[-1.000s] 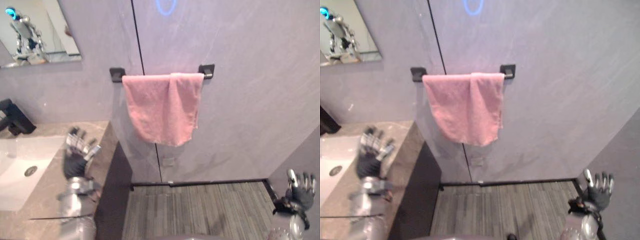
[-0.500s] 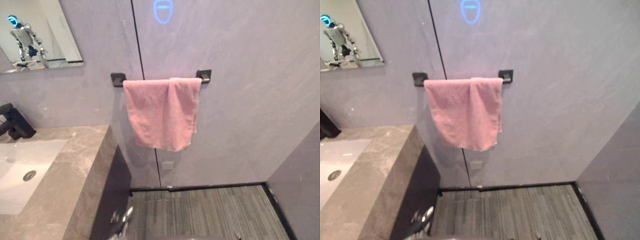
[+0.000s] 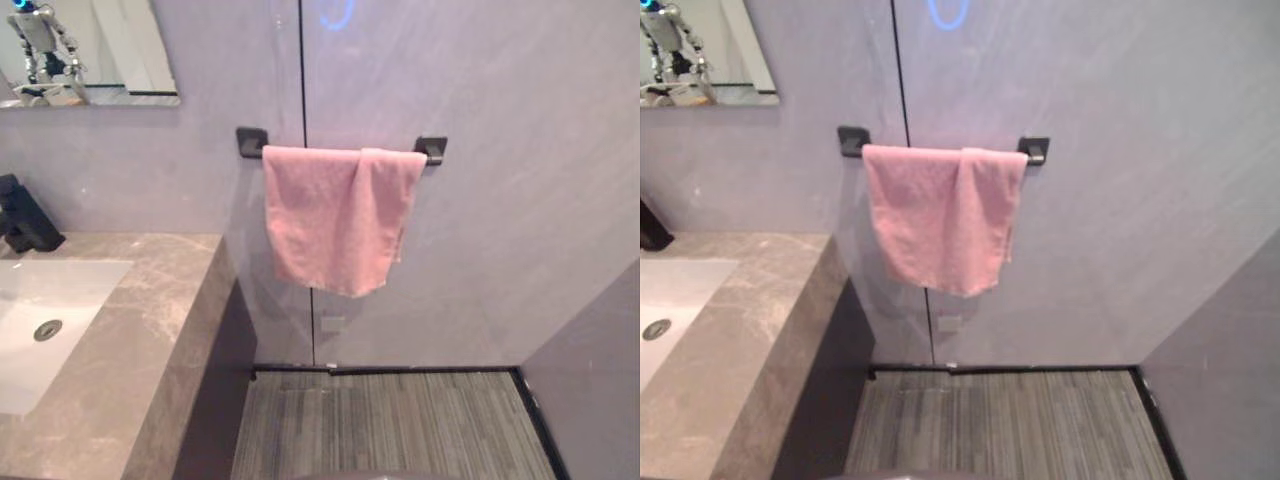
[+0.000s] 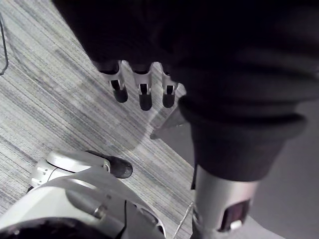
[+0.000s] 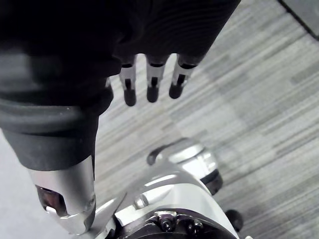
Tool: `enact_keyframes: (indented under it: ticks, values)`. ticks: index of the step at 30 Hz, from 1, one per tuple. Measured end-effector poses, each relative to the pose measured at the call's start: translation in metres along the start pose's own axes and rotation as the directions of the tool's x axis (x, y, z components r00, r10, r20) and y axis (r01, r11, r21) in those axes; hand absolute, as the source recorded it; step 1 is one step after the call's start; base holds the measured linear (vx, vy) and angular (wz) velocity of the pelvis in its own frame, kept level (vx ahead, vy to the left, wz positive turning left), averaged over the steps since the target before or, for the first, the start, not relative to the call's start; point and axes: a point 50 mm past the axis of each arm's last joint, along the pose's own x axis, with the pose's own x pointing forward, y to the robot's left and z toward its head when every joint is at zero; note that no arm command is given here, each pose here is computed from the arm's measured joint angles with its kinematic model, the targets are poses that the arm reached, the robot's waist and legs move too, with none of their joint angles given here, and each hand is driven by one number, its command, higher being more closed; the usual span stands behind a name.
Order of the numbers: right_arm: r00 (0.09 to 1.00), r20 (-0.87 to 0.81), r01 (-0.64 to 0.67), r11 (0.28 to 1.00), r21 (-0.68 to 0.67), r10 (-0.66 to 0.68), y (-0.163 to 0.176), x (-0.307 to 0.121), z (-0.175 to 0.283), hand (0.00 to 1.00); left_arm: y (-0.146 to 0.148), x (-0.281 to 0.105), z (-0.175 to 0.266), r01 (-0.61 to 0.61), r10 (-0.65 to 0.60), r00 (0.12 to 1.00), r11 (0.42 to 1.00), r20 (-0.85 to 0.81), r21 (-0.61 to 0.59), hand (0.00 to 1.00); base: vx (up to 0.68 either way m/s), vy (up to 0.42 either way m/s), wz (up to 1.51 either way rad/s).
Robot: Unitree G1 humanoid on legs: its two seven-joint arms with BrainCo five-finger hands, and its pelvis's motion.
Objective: Organize washtable
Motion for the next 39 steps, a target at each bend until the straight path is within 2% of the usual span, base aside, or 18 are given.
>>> enact_keyframes:
  ticks: [11,19,21,27,33,35,38,39]
  values:
    - [1.0,-0.027,-0.01,1.0,-0.014,0.009,0.003,0.0,-0.007,0.0,0.001,0.002,0.012,0.044,-0.046,0.999,0.995,0.027,0.088,0.0,0.1,-0.03,0.91]
    - [0.999,0.017,-0.035,0.989,-0.144,0.038,0.019,0.0,0.007,0.0,-0.011,0.003,0.039,0.076,-0.092,0.988,0.989,0.128,0.129,0.0,0.07,-0.186,1.31]
    - [0.994,0.073,-0.063,0.974,-0.217,0.081,0.03,0.0,0.024,0.0,-0.019,0.004,0.051,0.095,-0.115,0.981,0.987,0.155,0.131,0.0,-0.01,-0.267,0.95]
    - [0.981,0.144,-0.071,0.938,-0.34,0.127,0.033,0.001,0.045,0.0,-0.034,0.004,0.058,0.151,-0.166,0.972,0.984,0.167,0.094,0.0,-0.12,-0.196,0.49]
    - [0.977,0.167,-0.068,0.936,-0.345,0.133,0.036,0.001,0.052,0.0,-0.041,0.004,0.063,0.18,-0.176,0.967,0.984,0.182,-0.009,0.0,-0.15,-0.038,0.91]
    - [0.973,0.181,-0.072,0.928,-0.365,0.147,0.04,0.001,0.06,0.0,-0.042,0.004,0.062,0.18,-0.158,0.969,0.978,0.191,-0.107,0.0,-0.08,0.08,0.57]
    - [0.964,0.231,-0.046,0.935,-0.352,0.134,0.031,0.0,0.074,0.0,-0.051,0.002,0.058,0.204,-0.178,0.965,0.971,0.191,-0.124,0.0,-0.11,0.188,0.86]
    - [0.97,0.208,-0.063,0.953,-0.297,0.129,0.035,0.0,0.068,0.0,-0.049,0.003,0.074,0.202,-0.178,0.957,0.976,0.231,-0.085,0.0,-0.09,0.085,2.1]
